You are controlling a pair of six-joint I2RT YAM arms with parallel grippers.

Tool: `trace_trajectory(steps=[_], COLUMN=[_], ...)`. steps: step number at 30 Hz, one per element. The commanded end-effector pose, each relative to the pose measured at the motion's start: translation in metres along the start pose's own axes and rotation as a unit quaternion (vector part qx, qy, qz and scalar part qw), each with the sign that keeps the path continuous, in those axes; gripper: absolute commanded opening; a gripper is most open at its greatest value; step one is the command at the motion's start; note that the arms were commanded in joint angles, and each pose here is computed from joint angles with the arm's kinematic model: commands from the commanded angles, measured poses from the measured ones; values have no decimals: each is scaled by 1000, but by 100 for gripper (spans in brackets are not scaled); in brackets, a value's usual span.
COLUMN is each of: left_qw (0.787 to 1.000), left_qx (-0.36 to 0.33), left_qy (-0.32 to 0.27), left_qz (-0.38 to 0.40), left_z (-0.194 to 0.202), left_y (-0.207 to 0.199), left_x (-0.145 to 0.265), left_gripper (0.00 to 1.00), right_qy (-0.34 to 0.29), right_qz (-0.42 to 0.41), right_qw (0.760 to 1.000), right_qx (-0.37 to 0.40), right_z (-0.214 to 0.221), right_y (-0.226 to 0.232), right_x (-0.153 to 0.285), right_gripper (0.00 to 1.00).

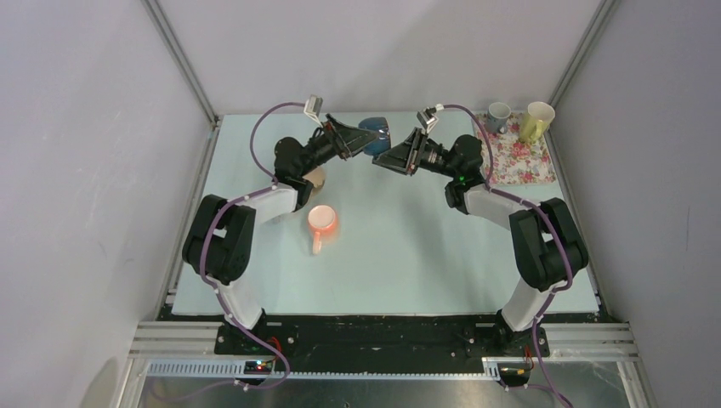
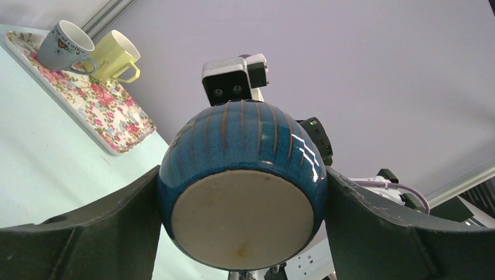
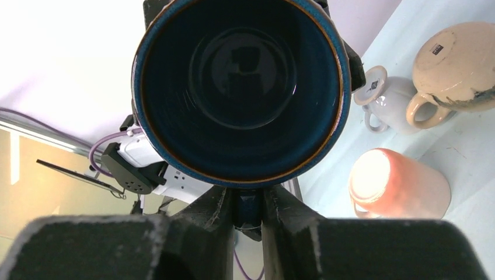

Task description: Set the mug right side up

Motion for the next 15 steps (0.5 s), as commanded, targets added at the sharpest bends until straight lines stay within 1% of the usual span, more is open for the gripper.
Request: trace_trajectory(steps=[1, 2, 4, 5, 6, 7, 8, 9, 10, 12, 15], left_qw=[998, 998, 998, 998, 998, 998, 998, 998, 998, 998, 998], left_qx=[-33, -34, -32, -32, -33, -35, -37, -39, -41, -43, -48], left_qy=[29, 30, 32, 33, 33, 31, 30, 28, 25, 19, 4], left_qz=[36, 36, 37, 39, 40, 41, 43, 43, 45, 45, 41], left_z=[13, 13, 13, 12, 11, 10, 9, 7, 5, 1, -10], left_y=[-19, -19, -20, -22, -23, -25, -27, -28, -30, -32, -34], left_x=[-5, -4, -5, -5, -5, -4, -4, -4, -3, -2, 4], left_gripper=[0, 1, 7, 17, 33, 42, 61, 71, 90, 98, 99], right_qy=[-15, -16, -19, -20, -21, -22, -24, -25, -26, -29, -33], right_qz=[-13, -11, -6, -3, 3, 5, 9, 11, 16, 24, 41], right_qw=[999, 999, 998, 998, 997, 997, 996, 996, 995, 994, 991], right_qx=[40, 43, 56, 66, 68, 77, 81, 90, 94, 107, 123], right_z=[-10, -11, -15, -17, -20, -21, -25, -27, -31, -37, -44], right_y=[15, 14, 15, 13, 13, 12, 13, 13, 14, 15, 13], right_x=[-1, 0, 4, 6, 9, 11, 15, 17, 21, 28, 39], right_gripper=[0, 0, 0, 0, 0, 0, 0, 0, 0, 0, 0])
Point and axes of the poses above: each gripper's point midway between its finger pads, its own x axis back along the fingers, its own y axis along the line the jaws close on, z = x × y, the point moved 4 cm from there along x, back along the fingers, and after that the axes turned 11 degrees about x, right-handed, at the moved point
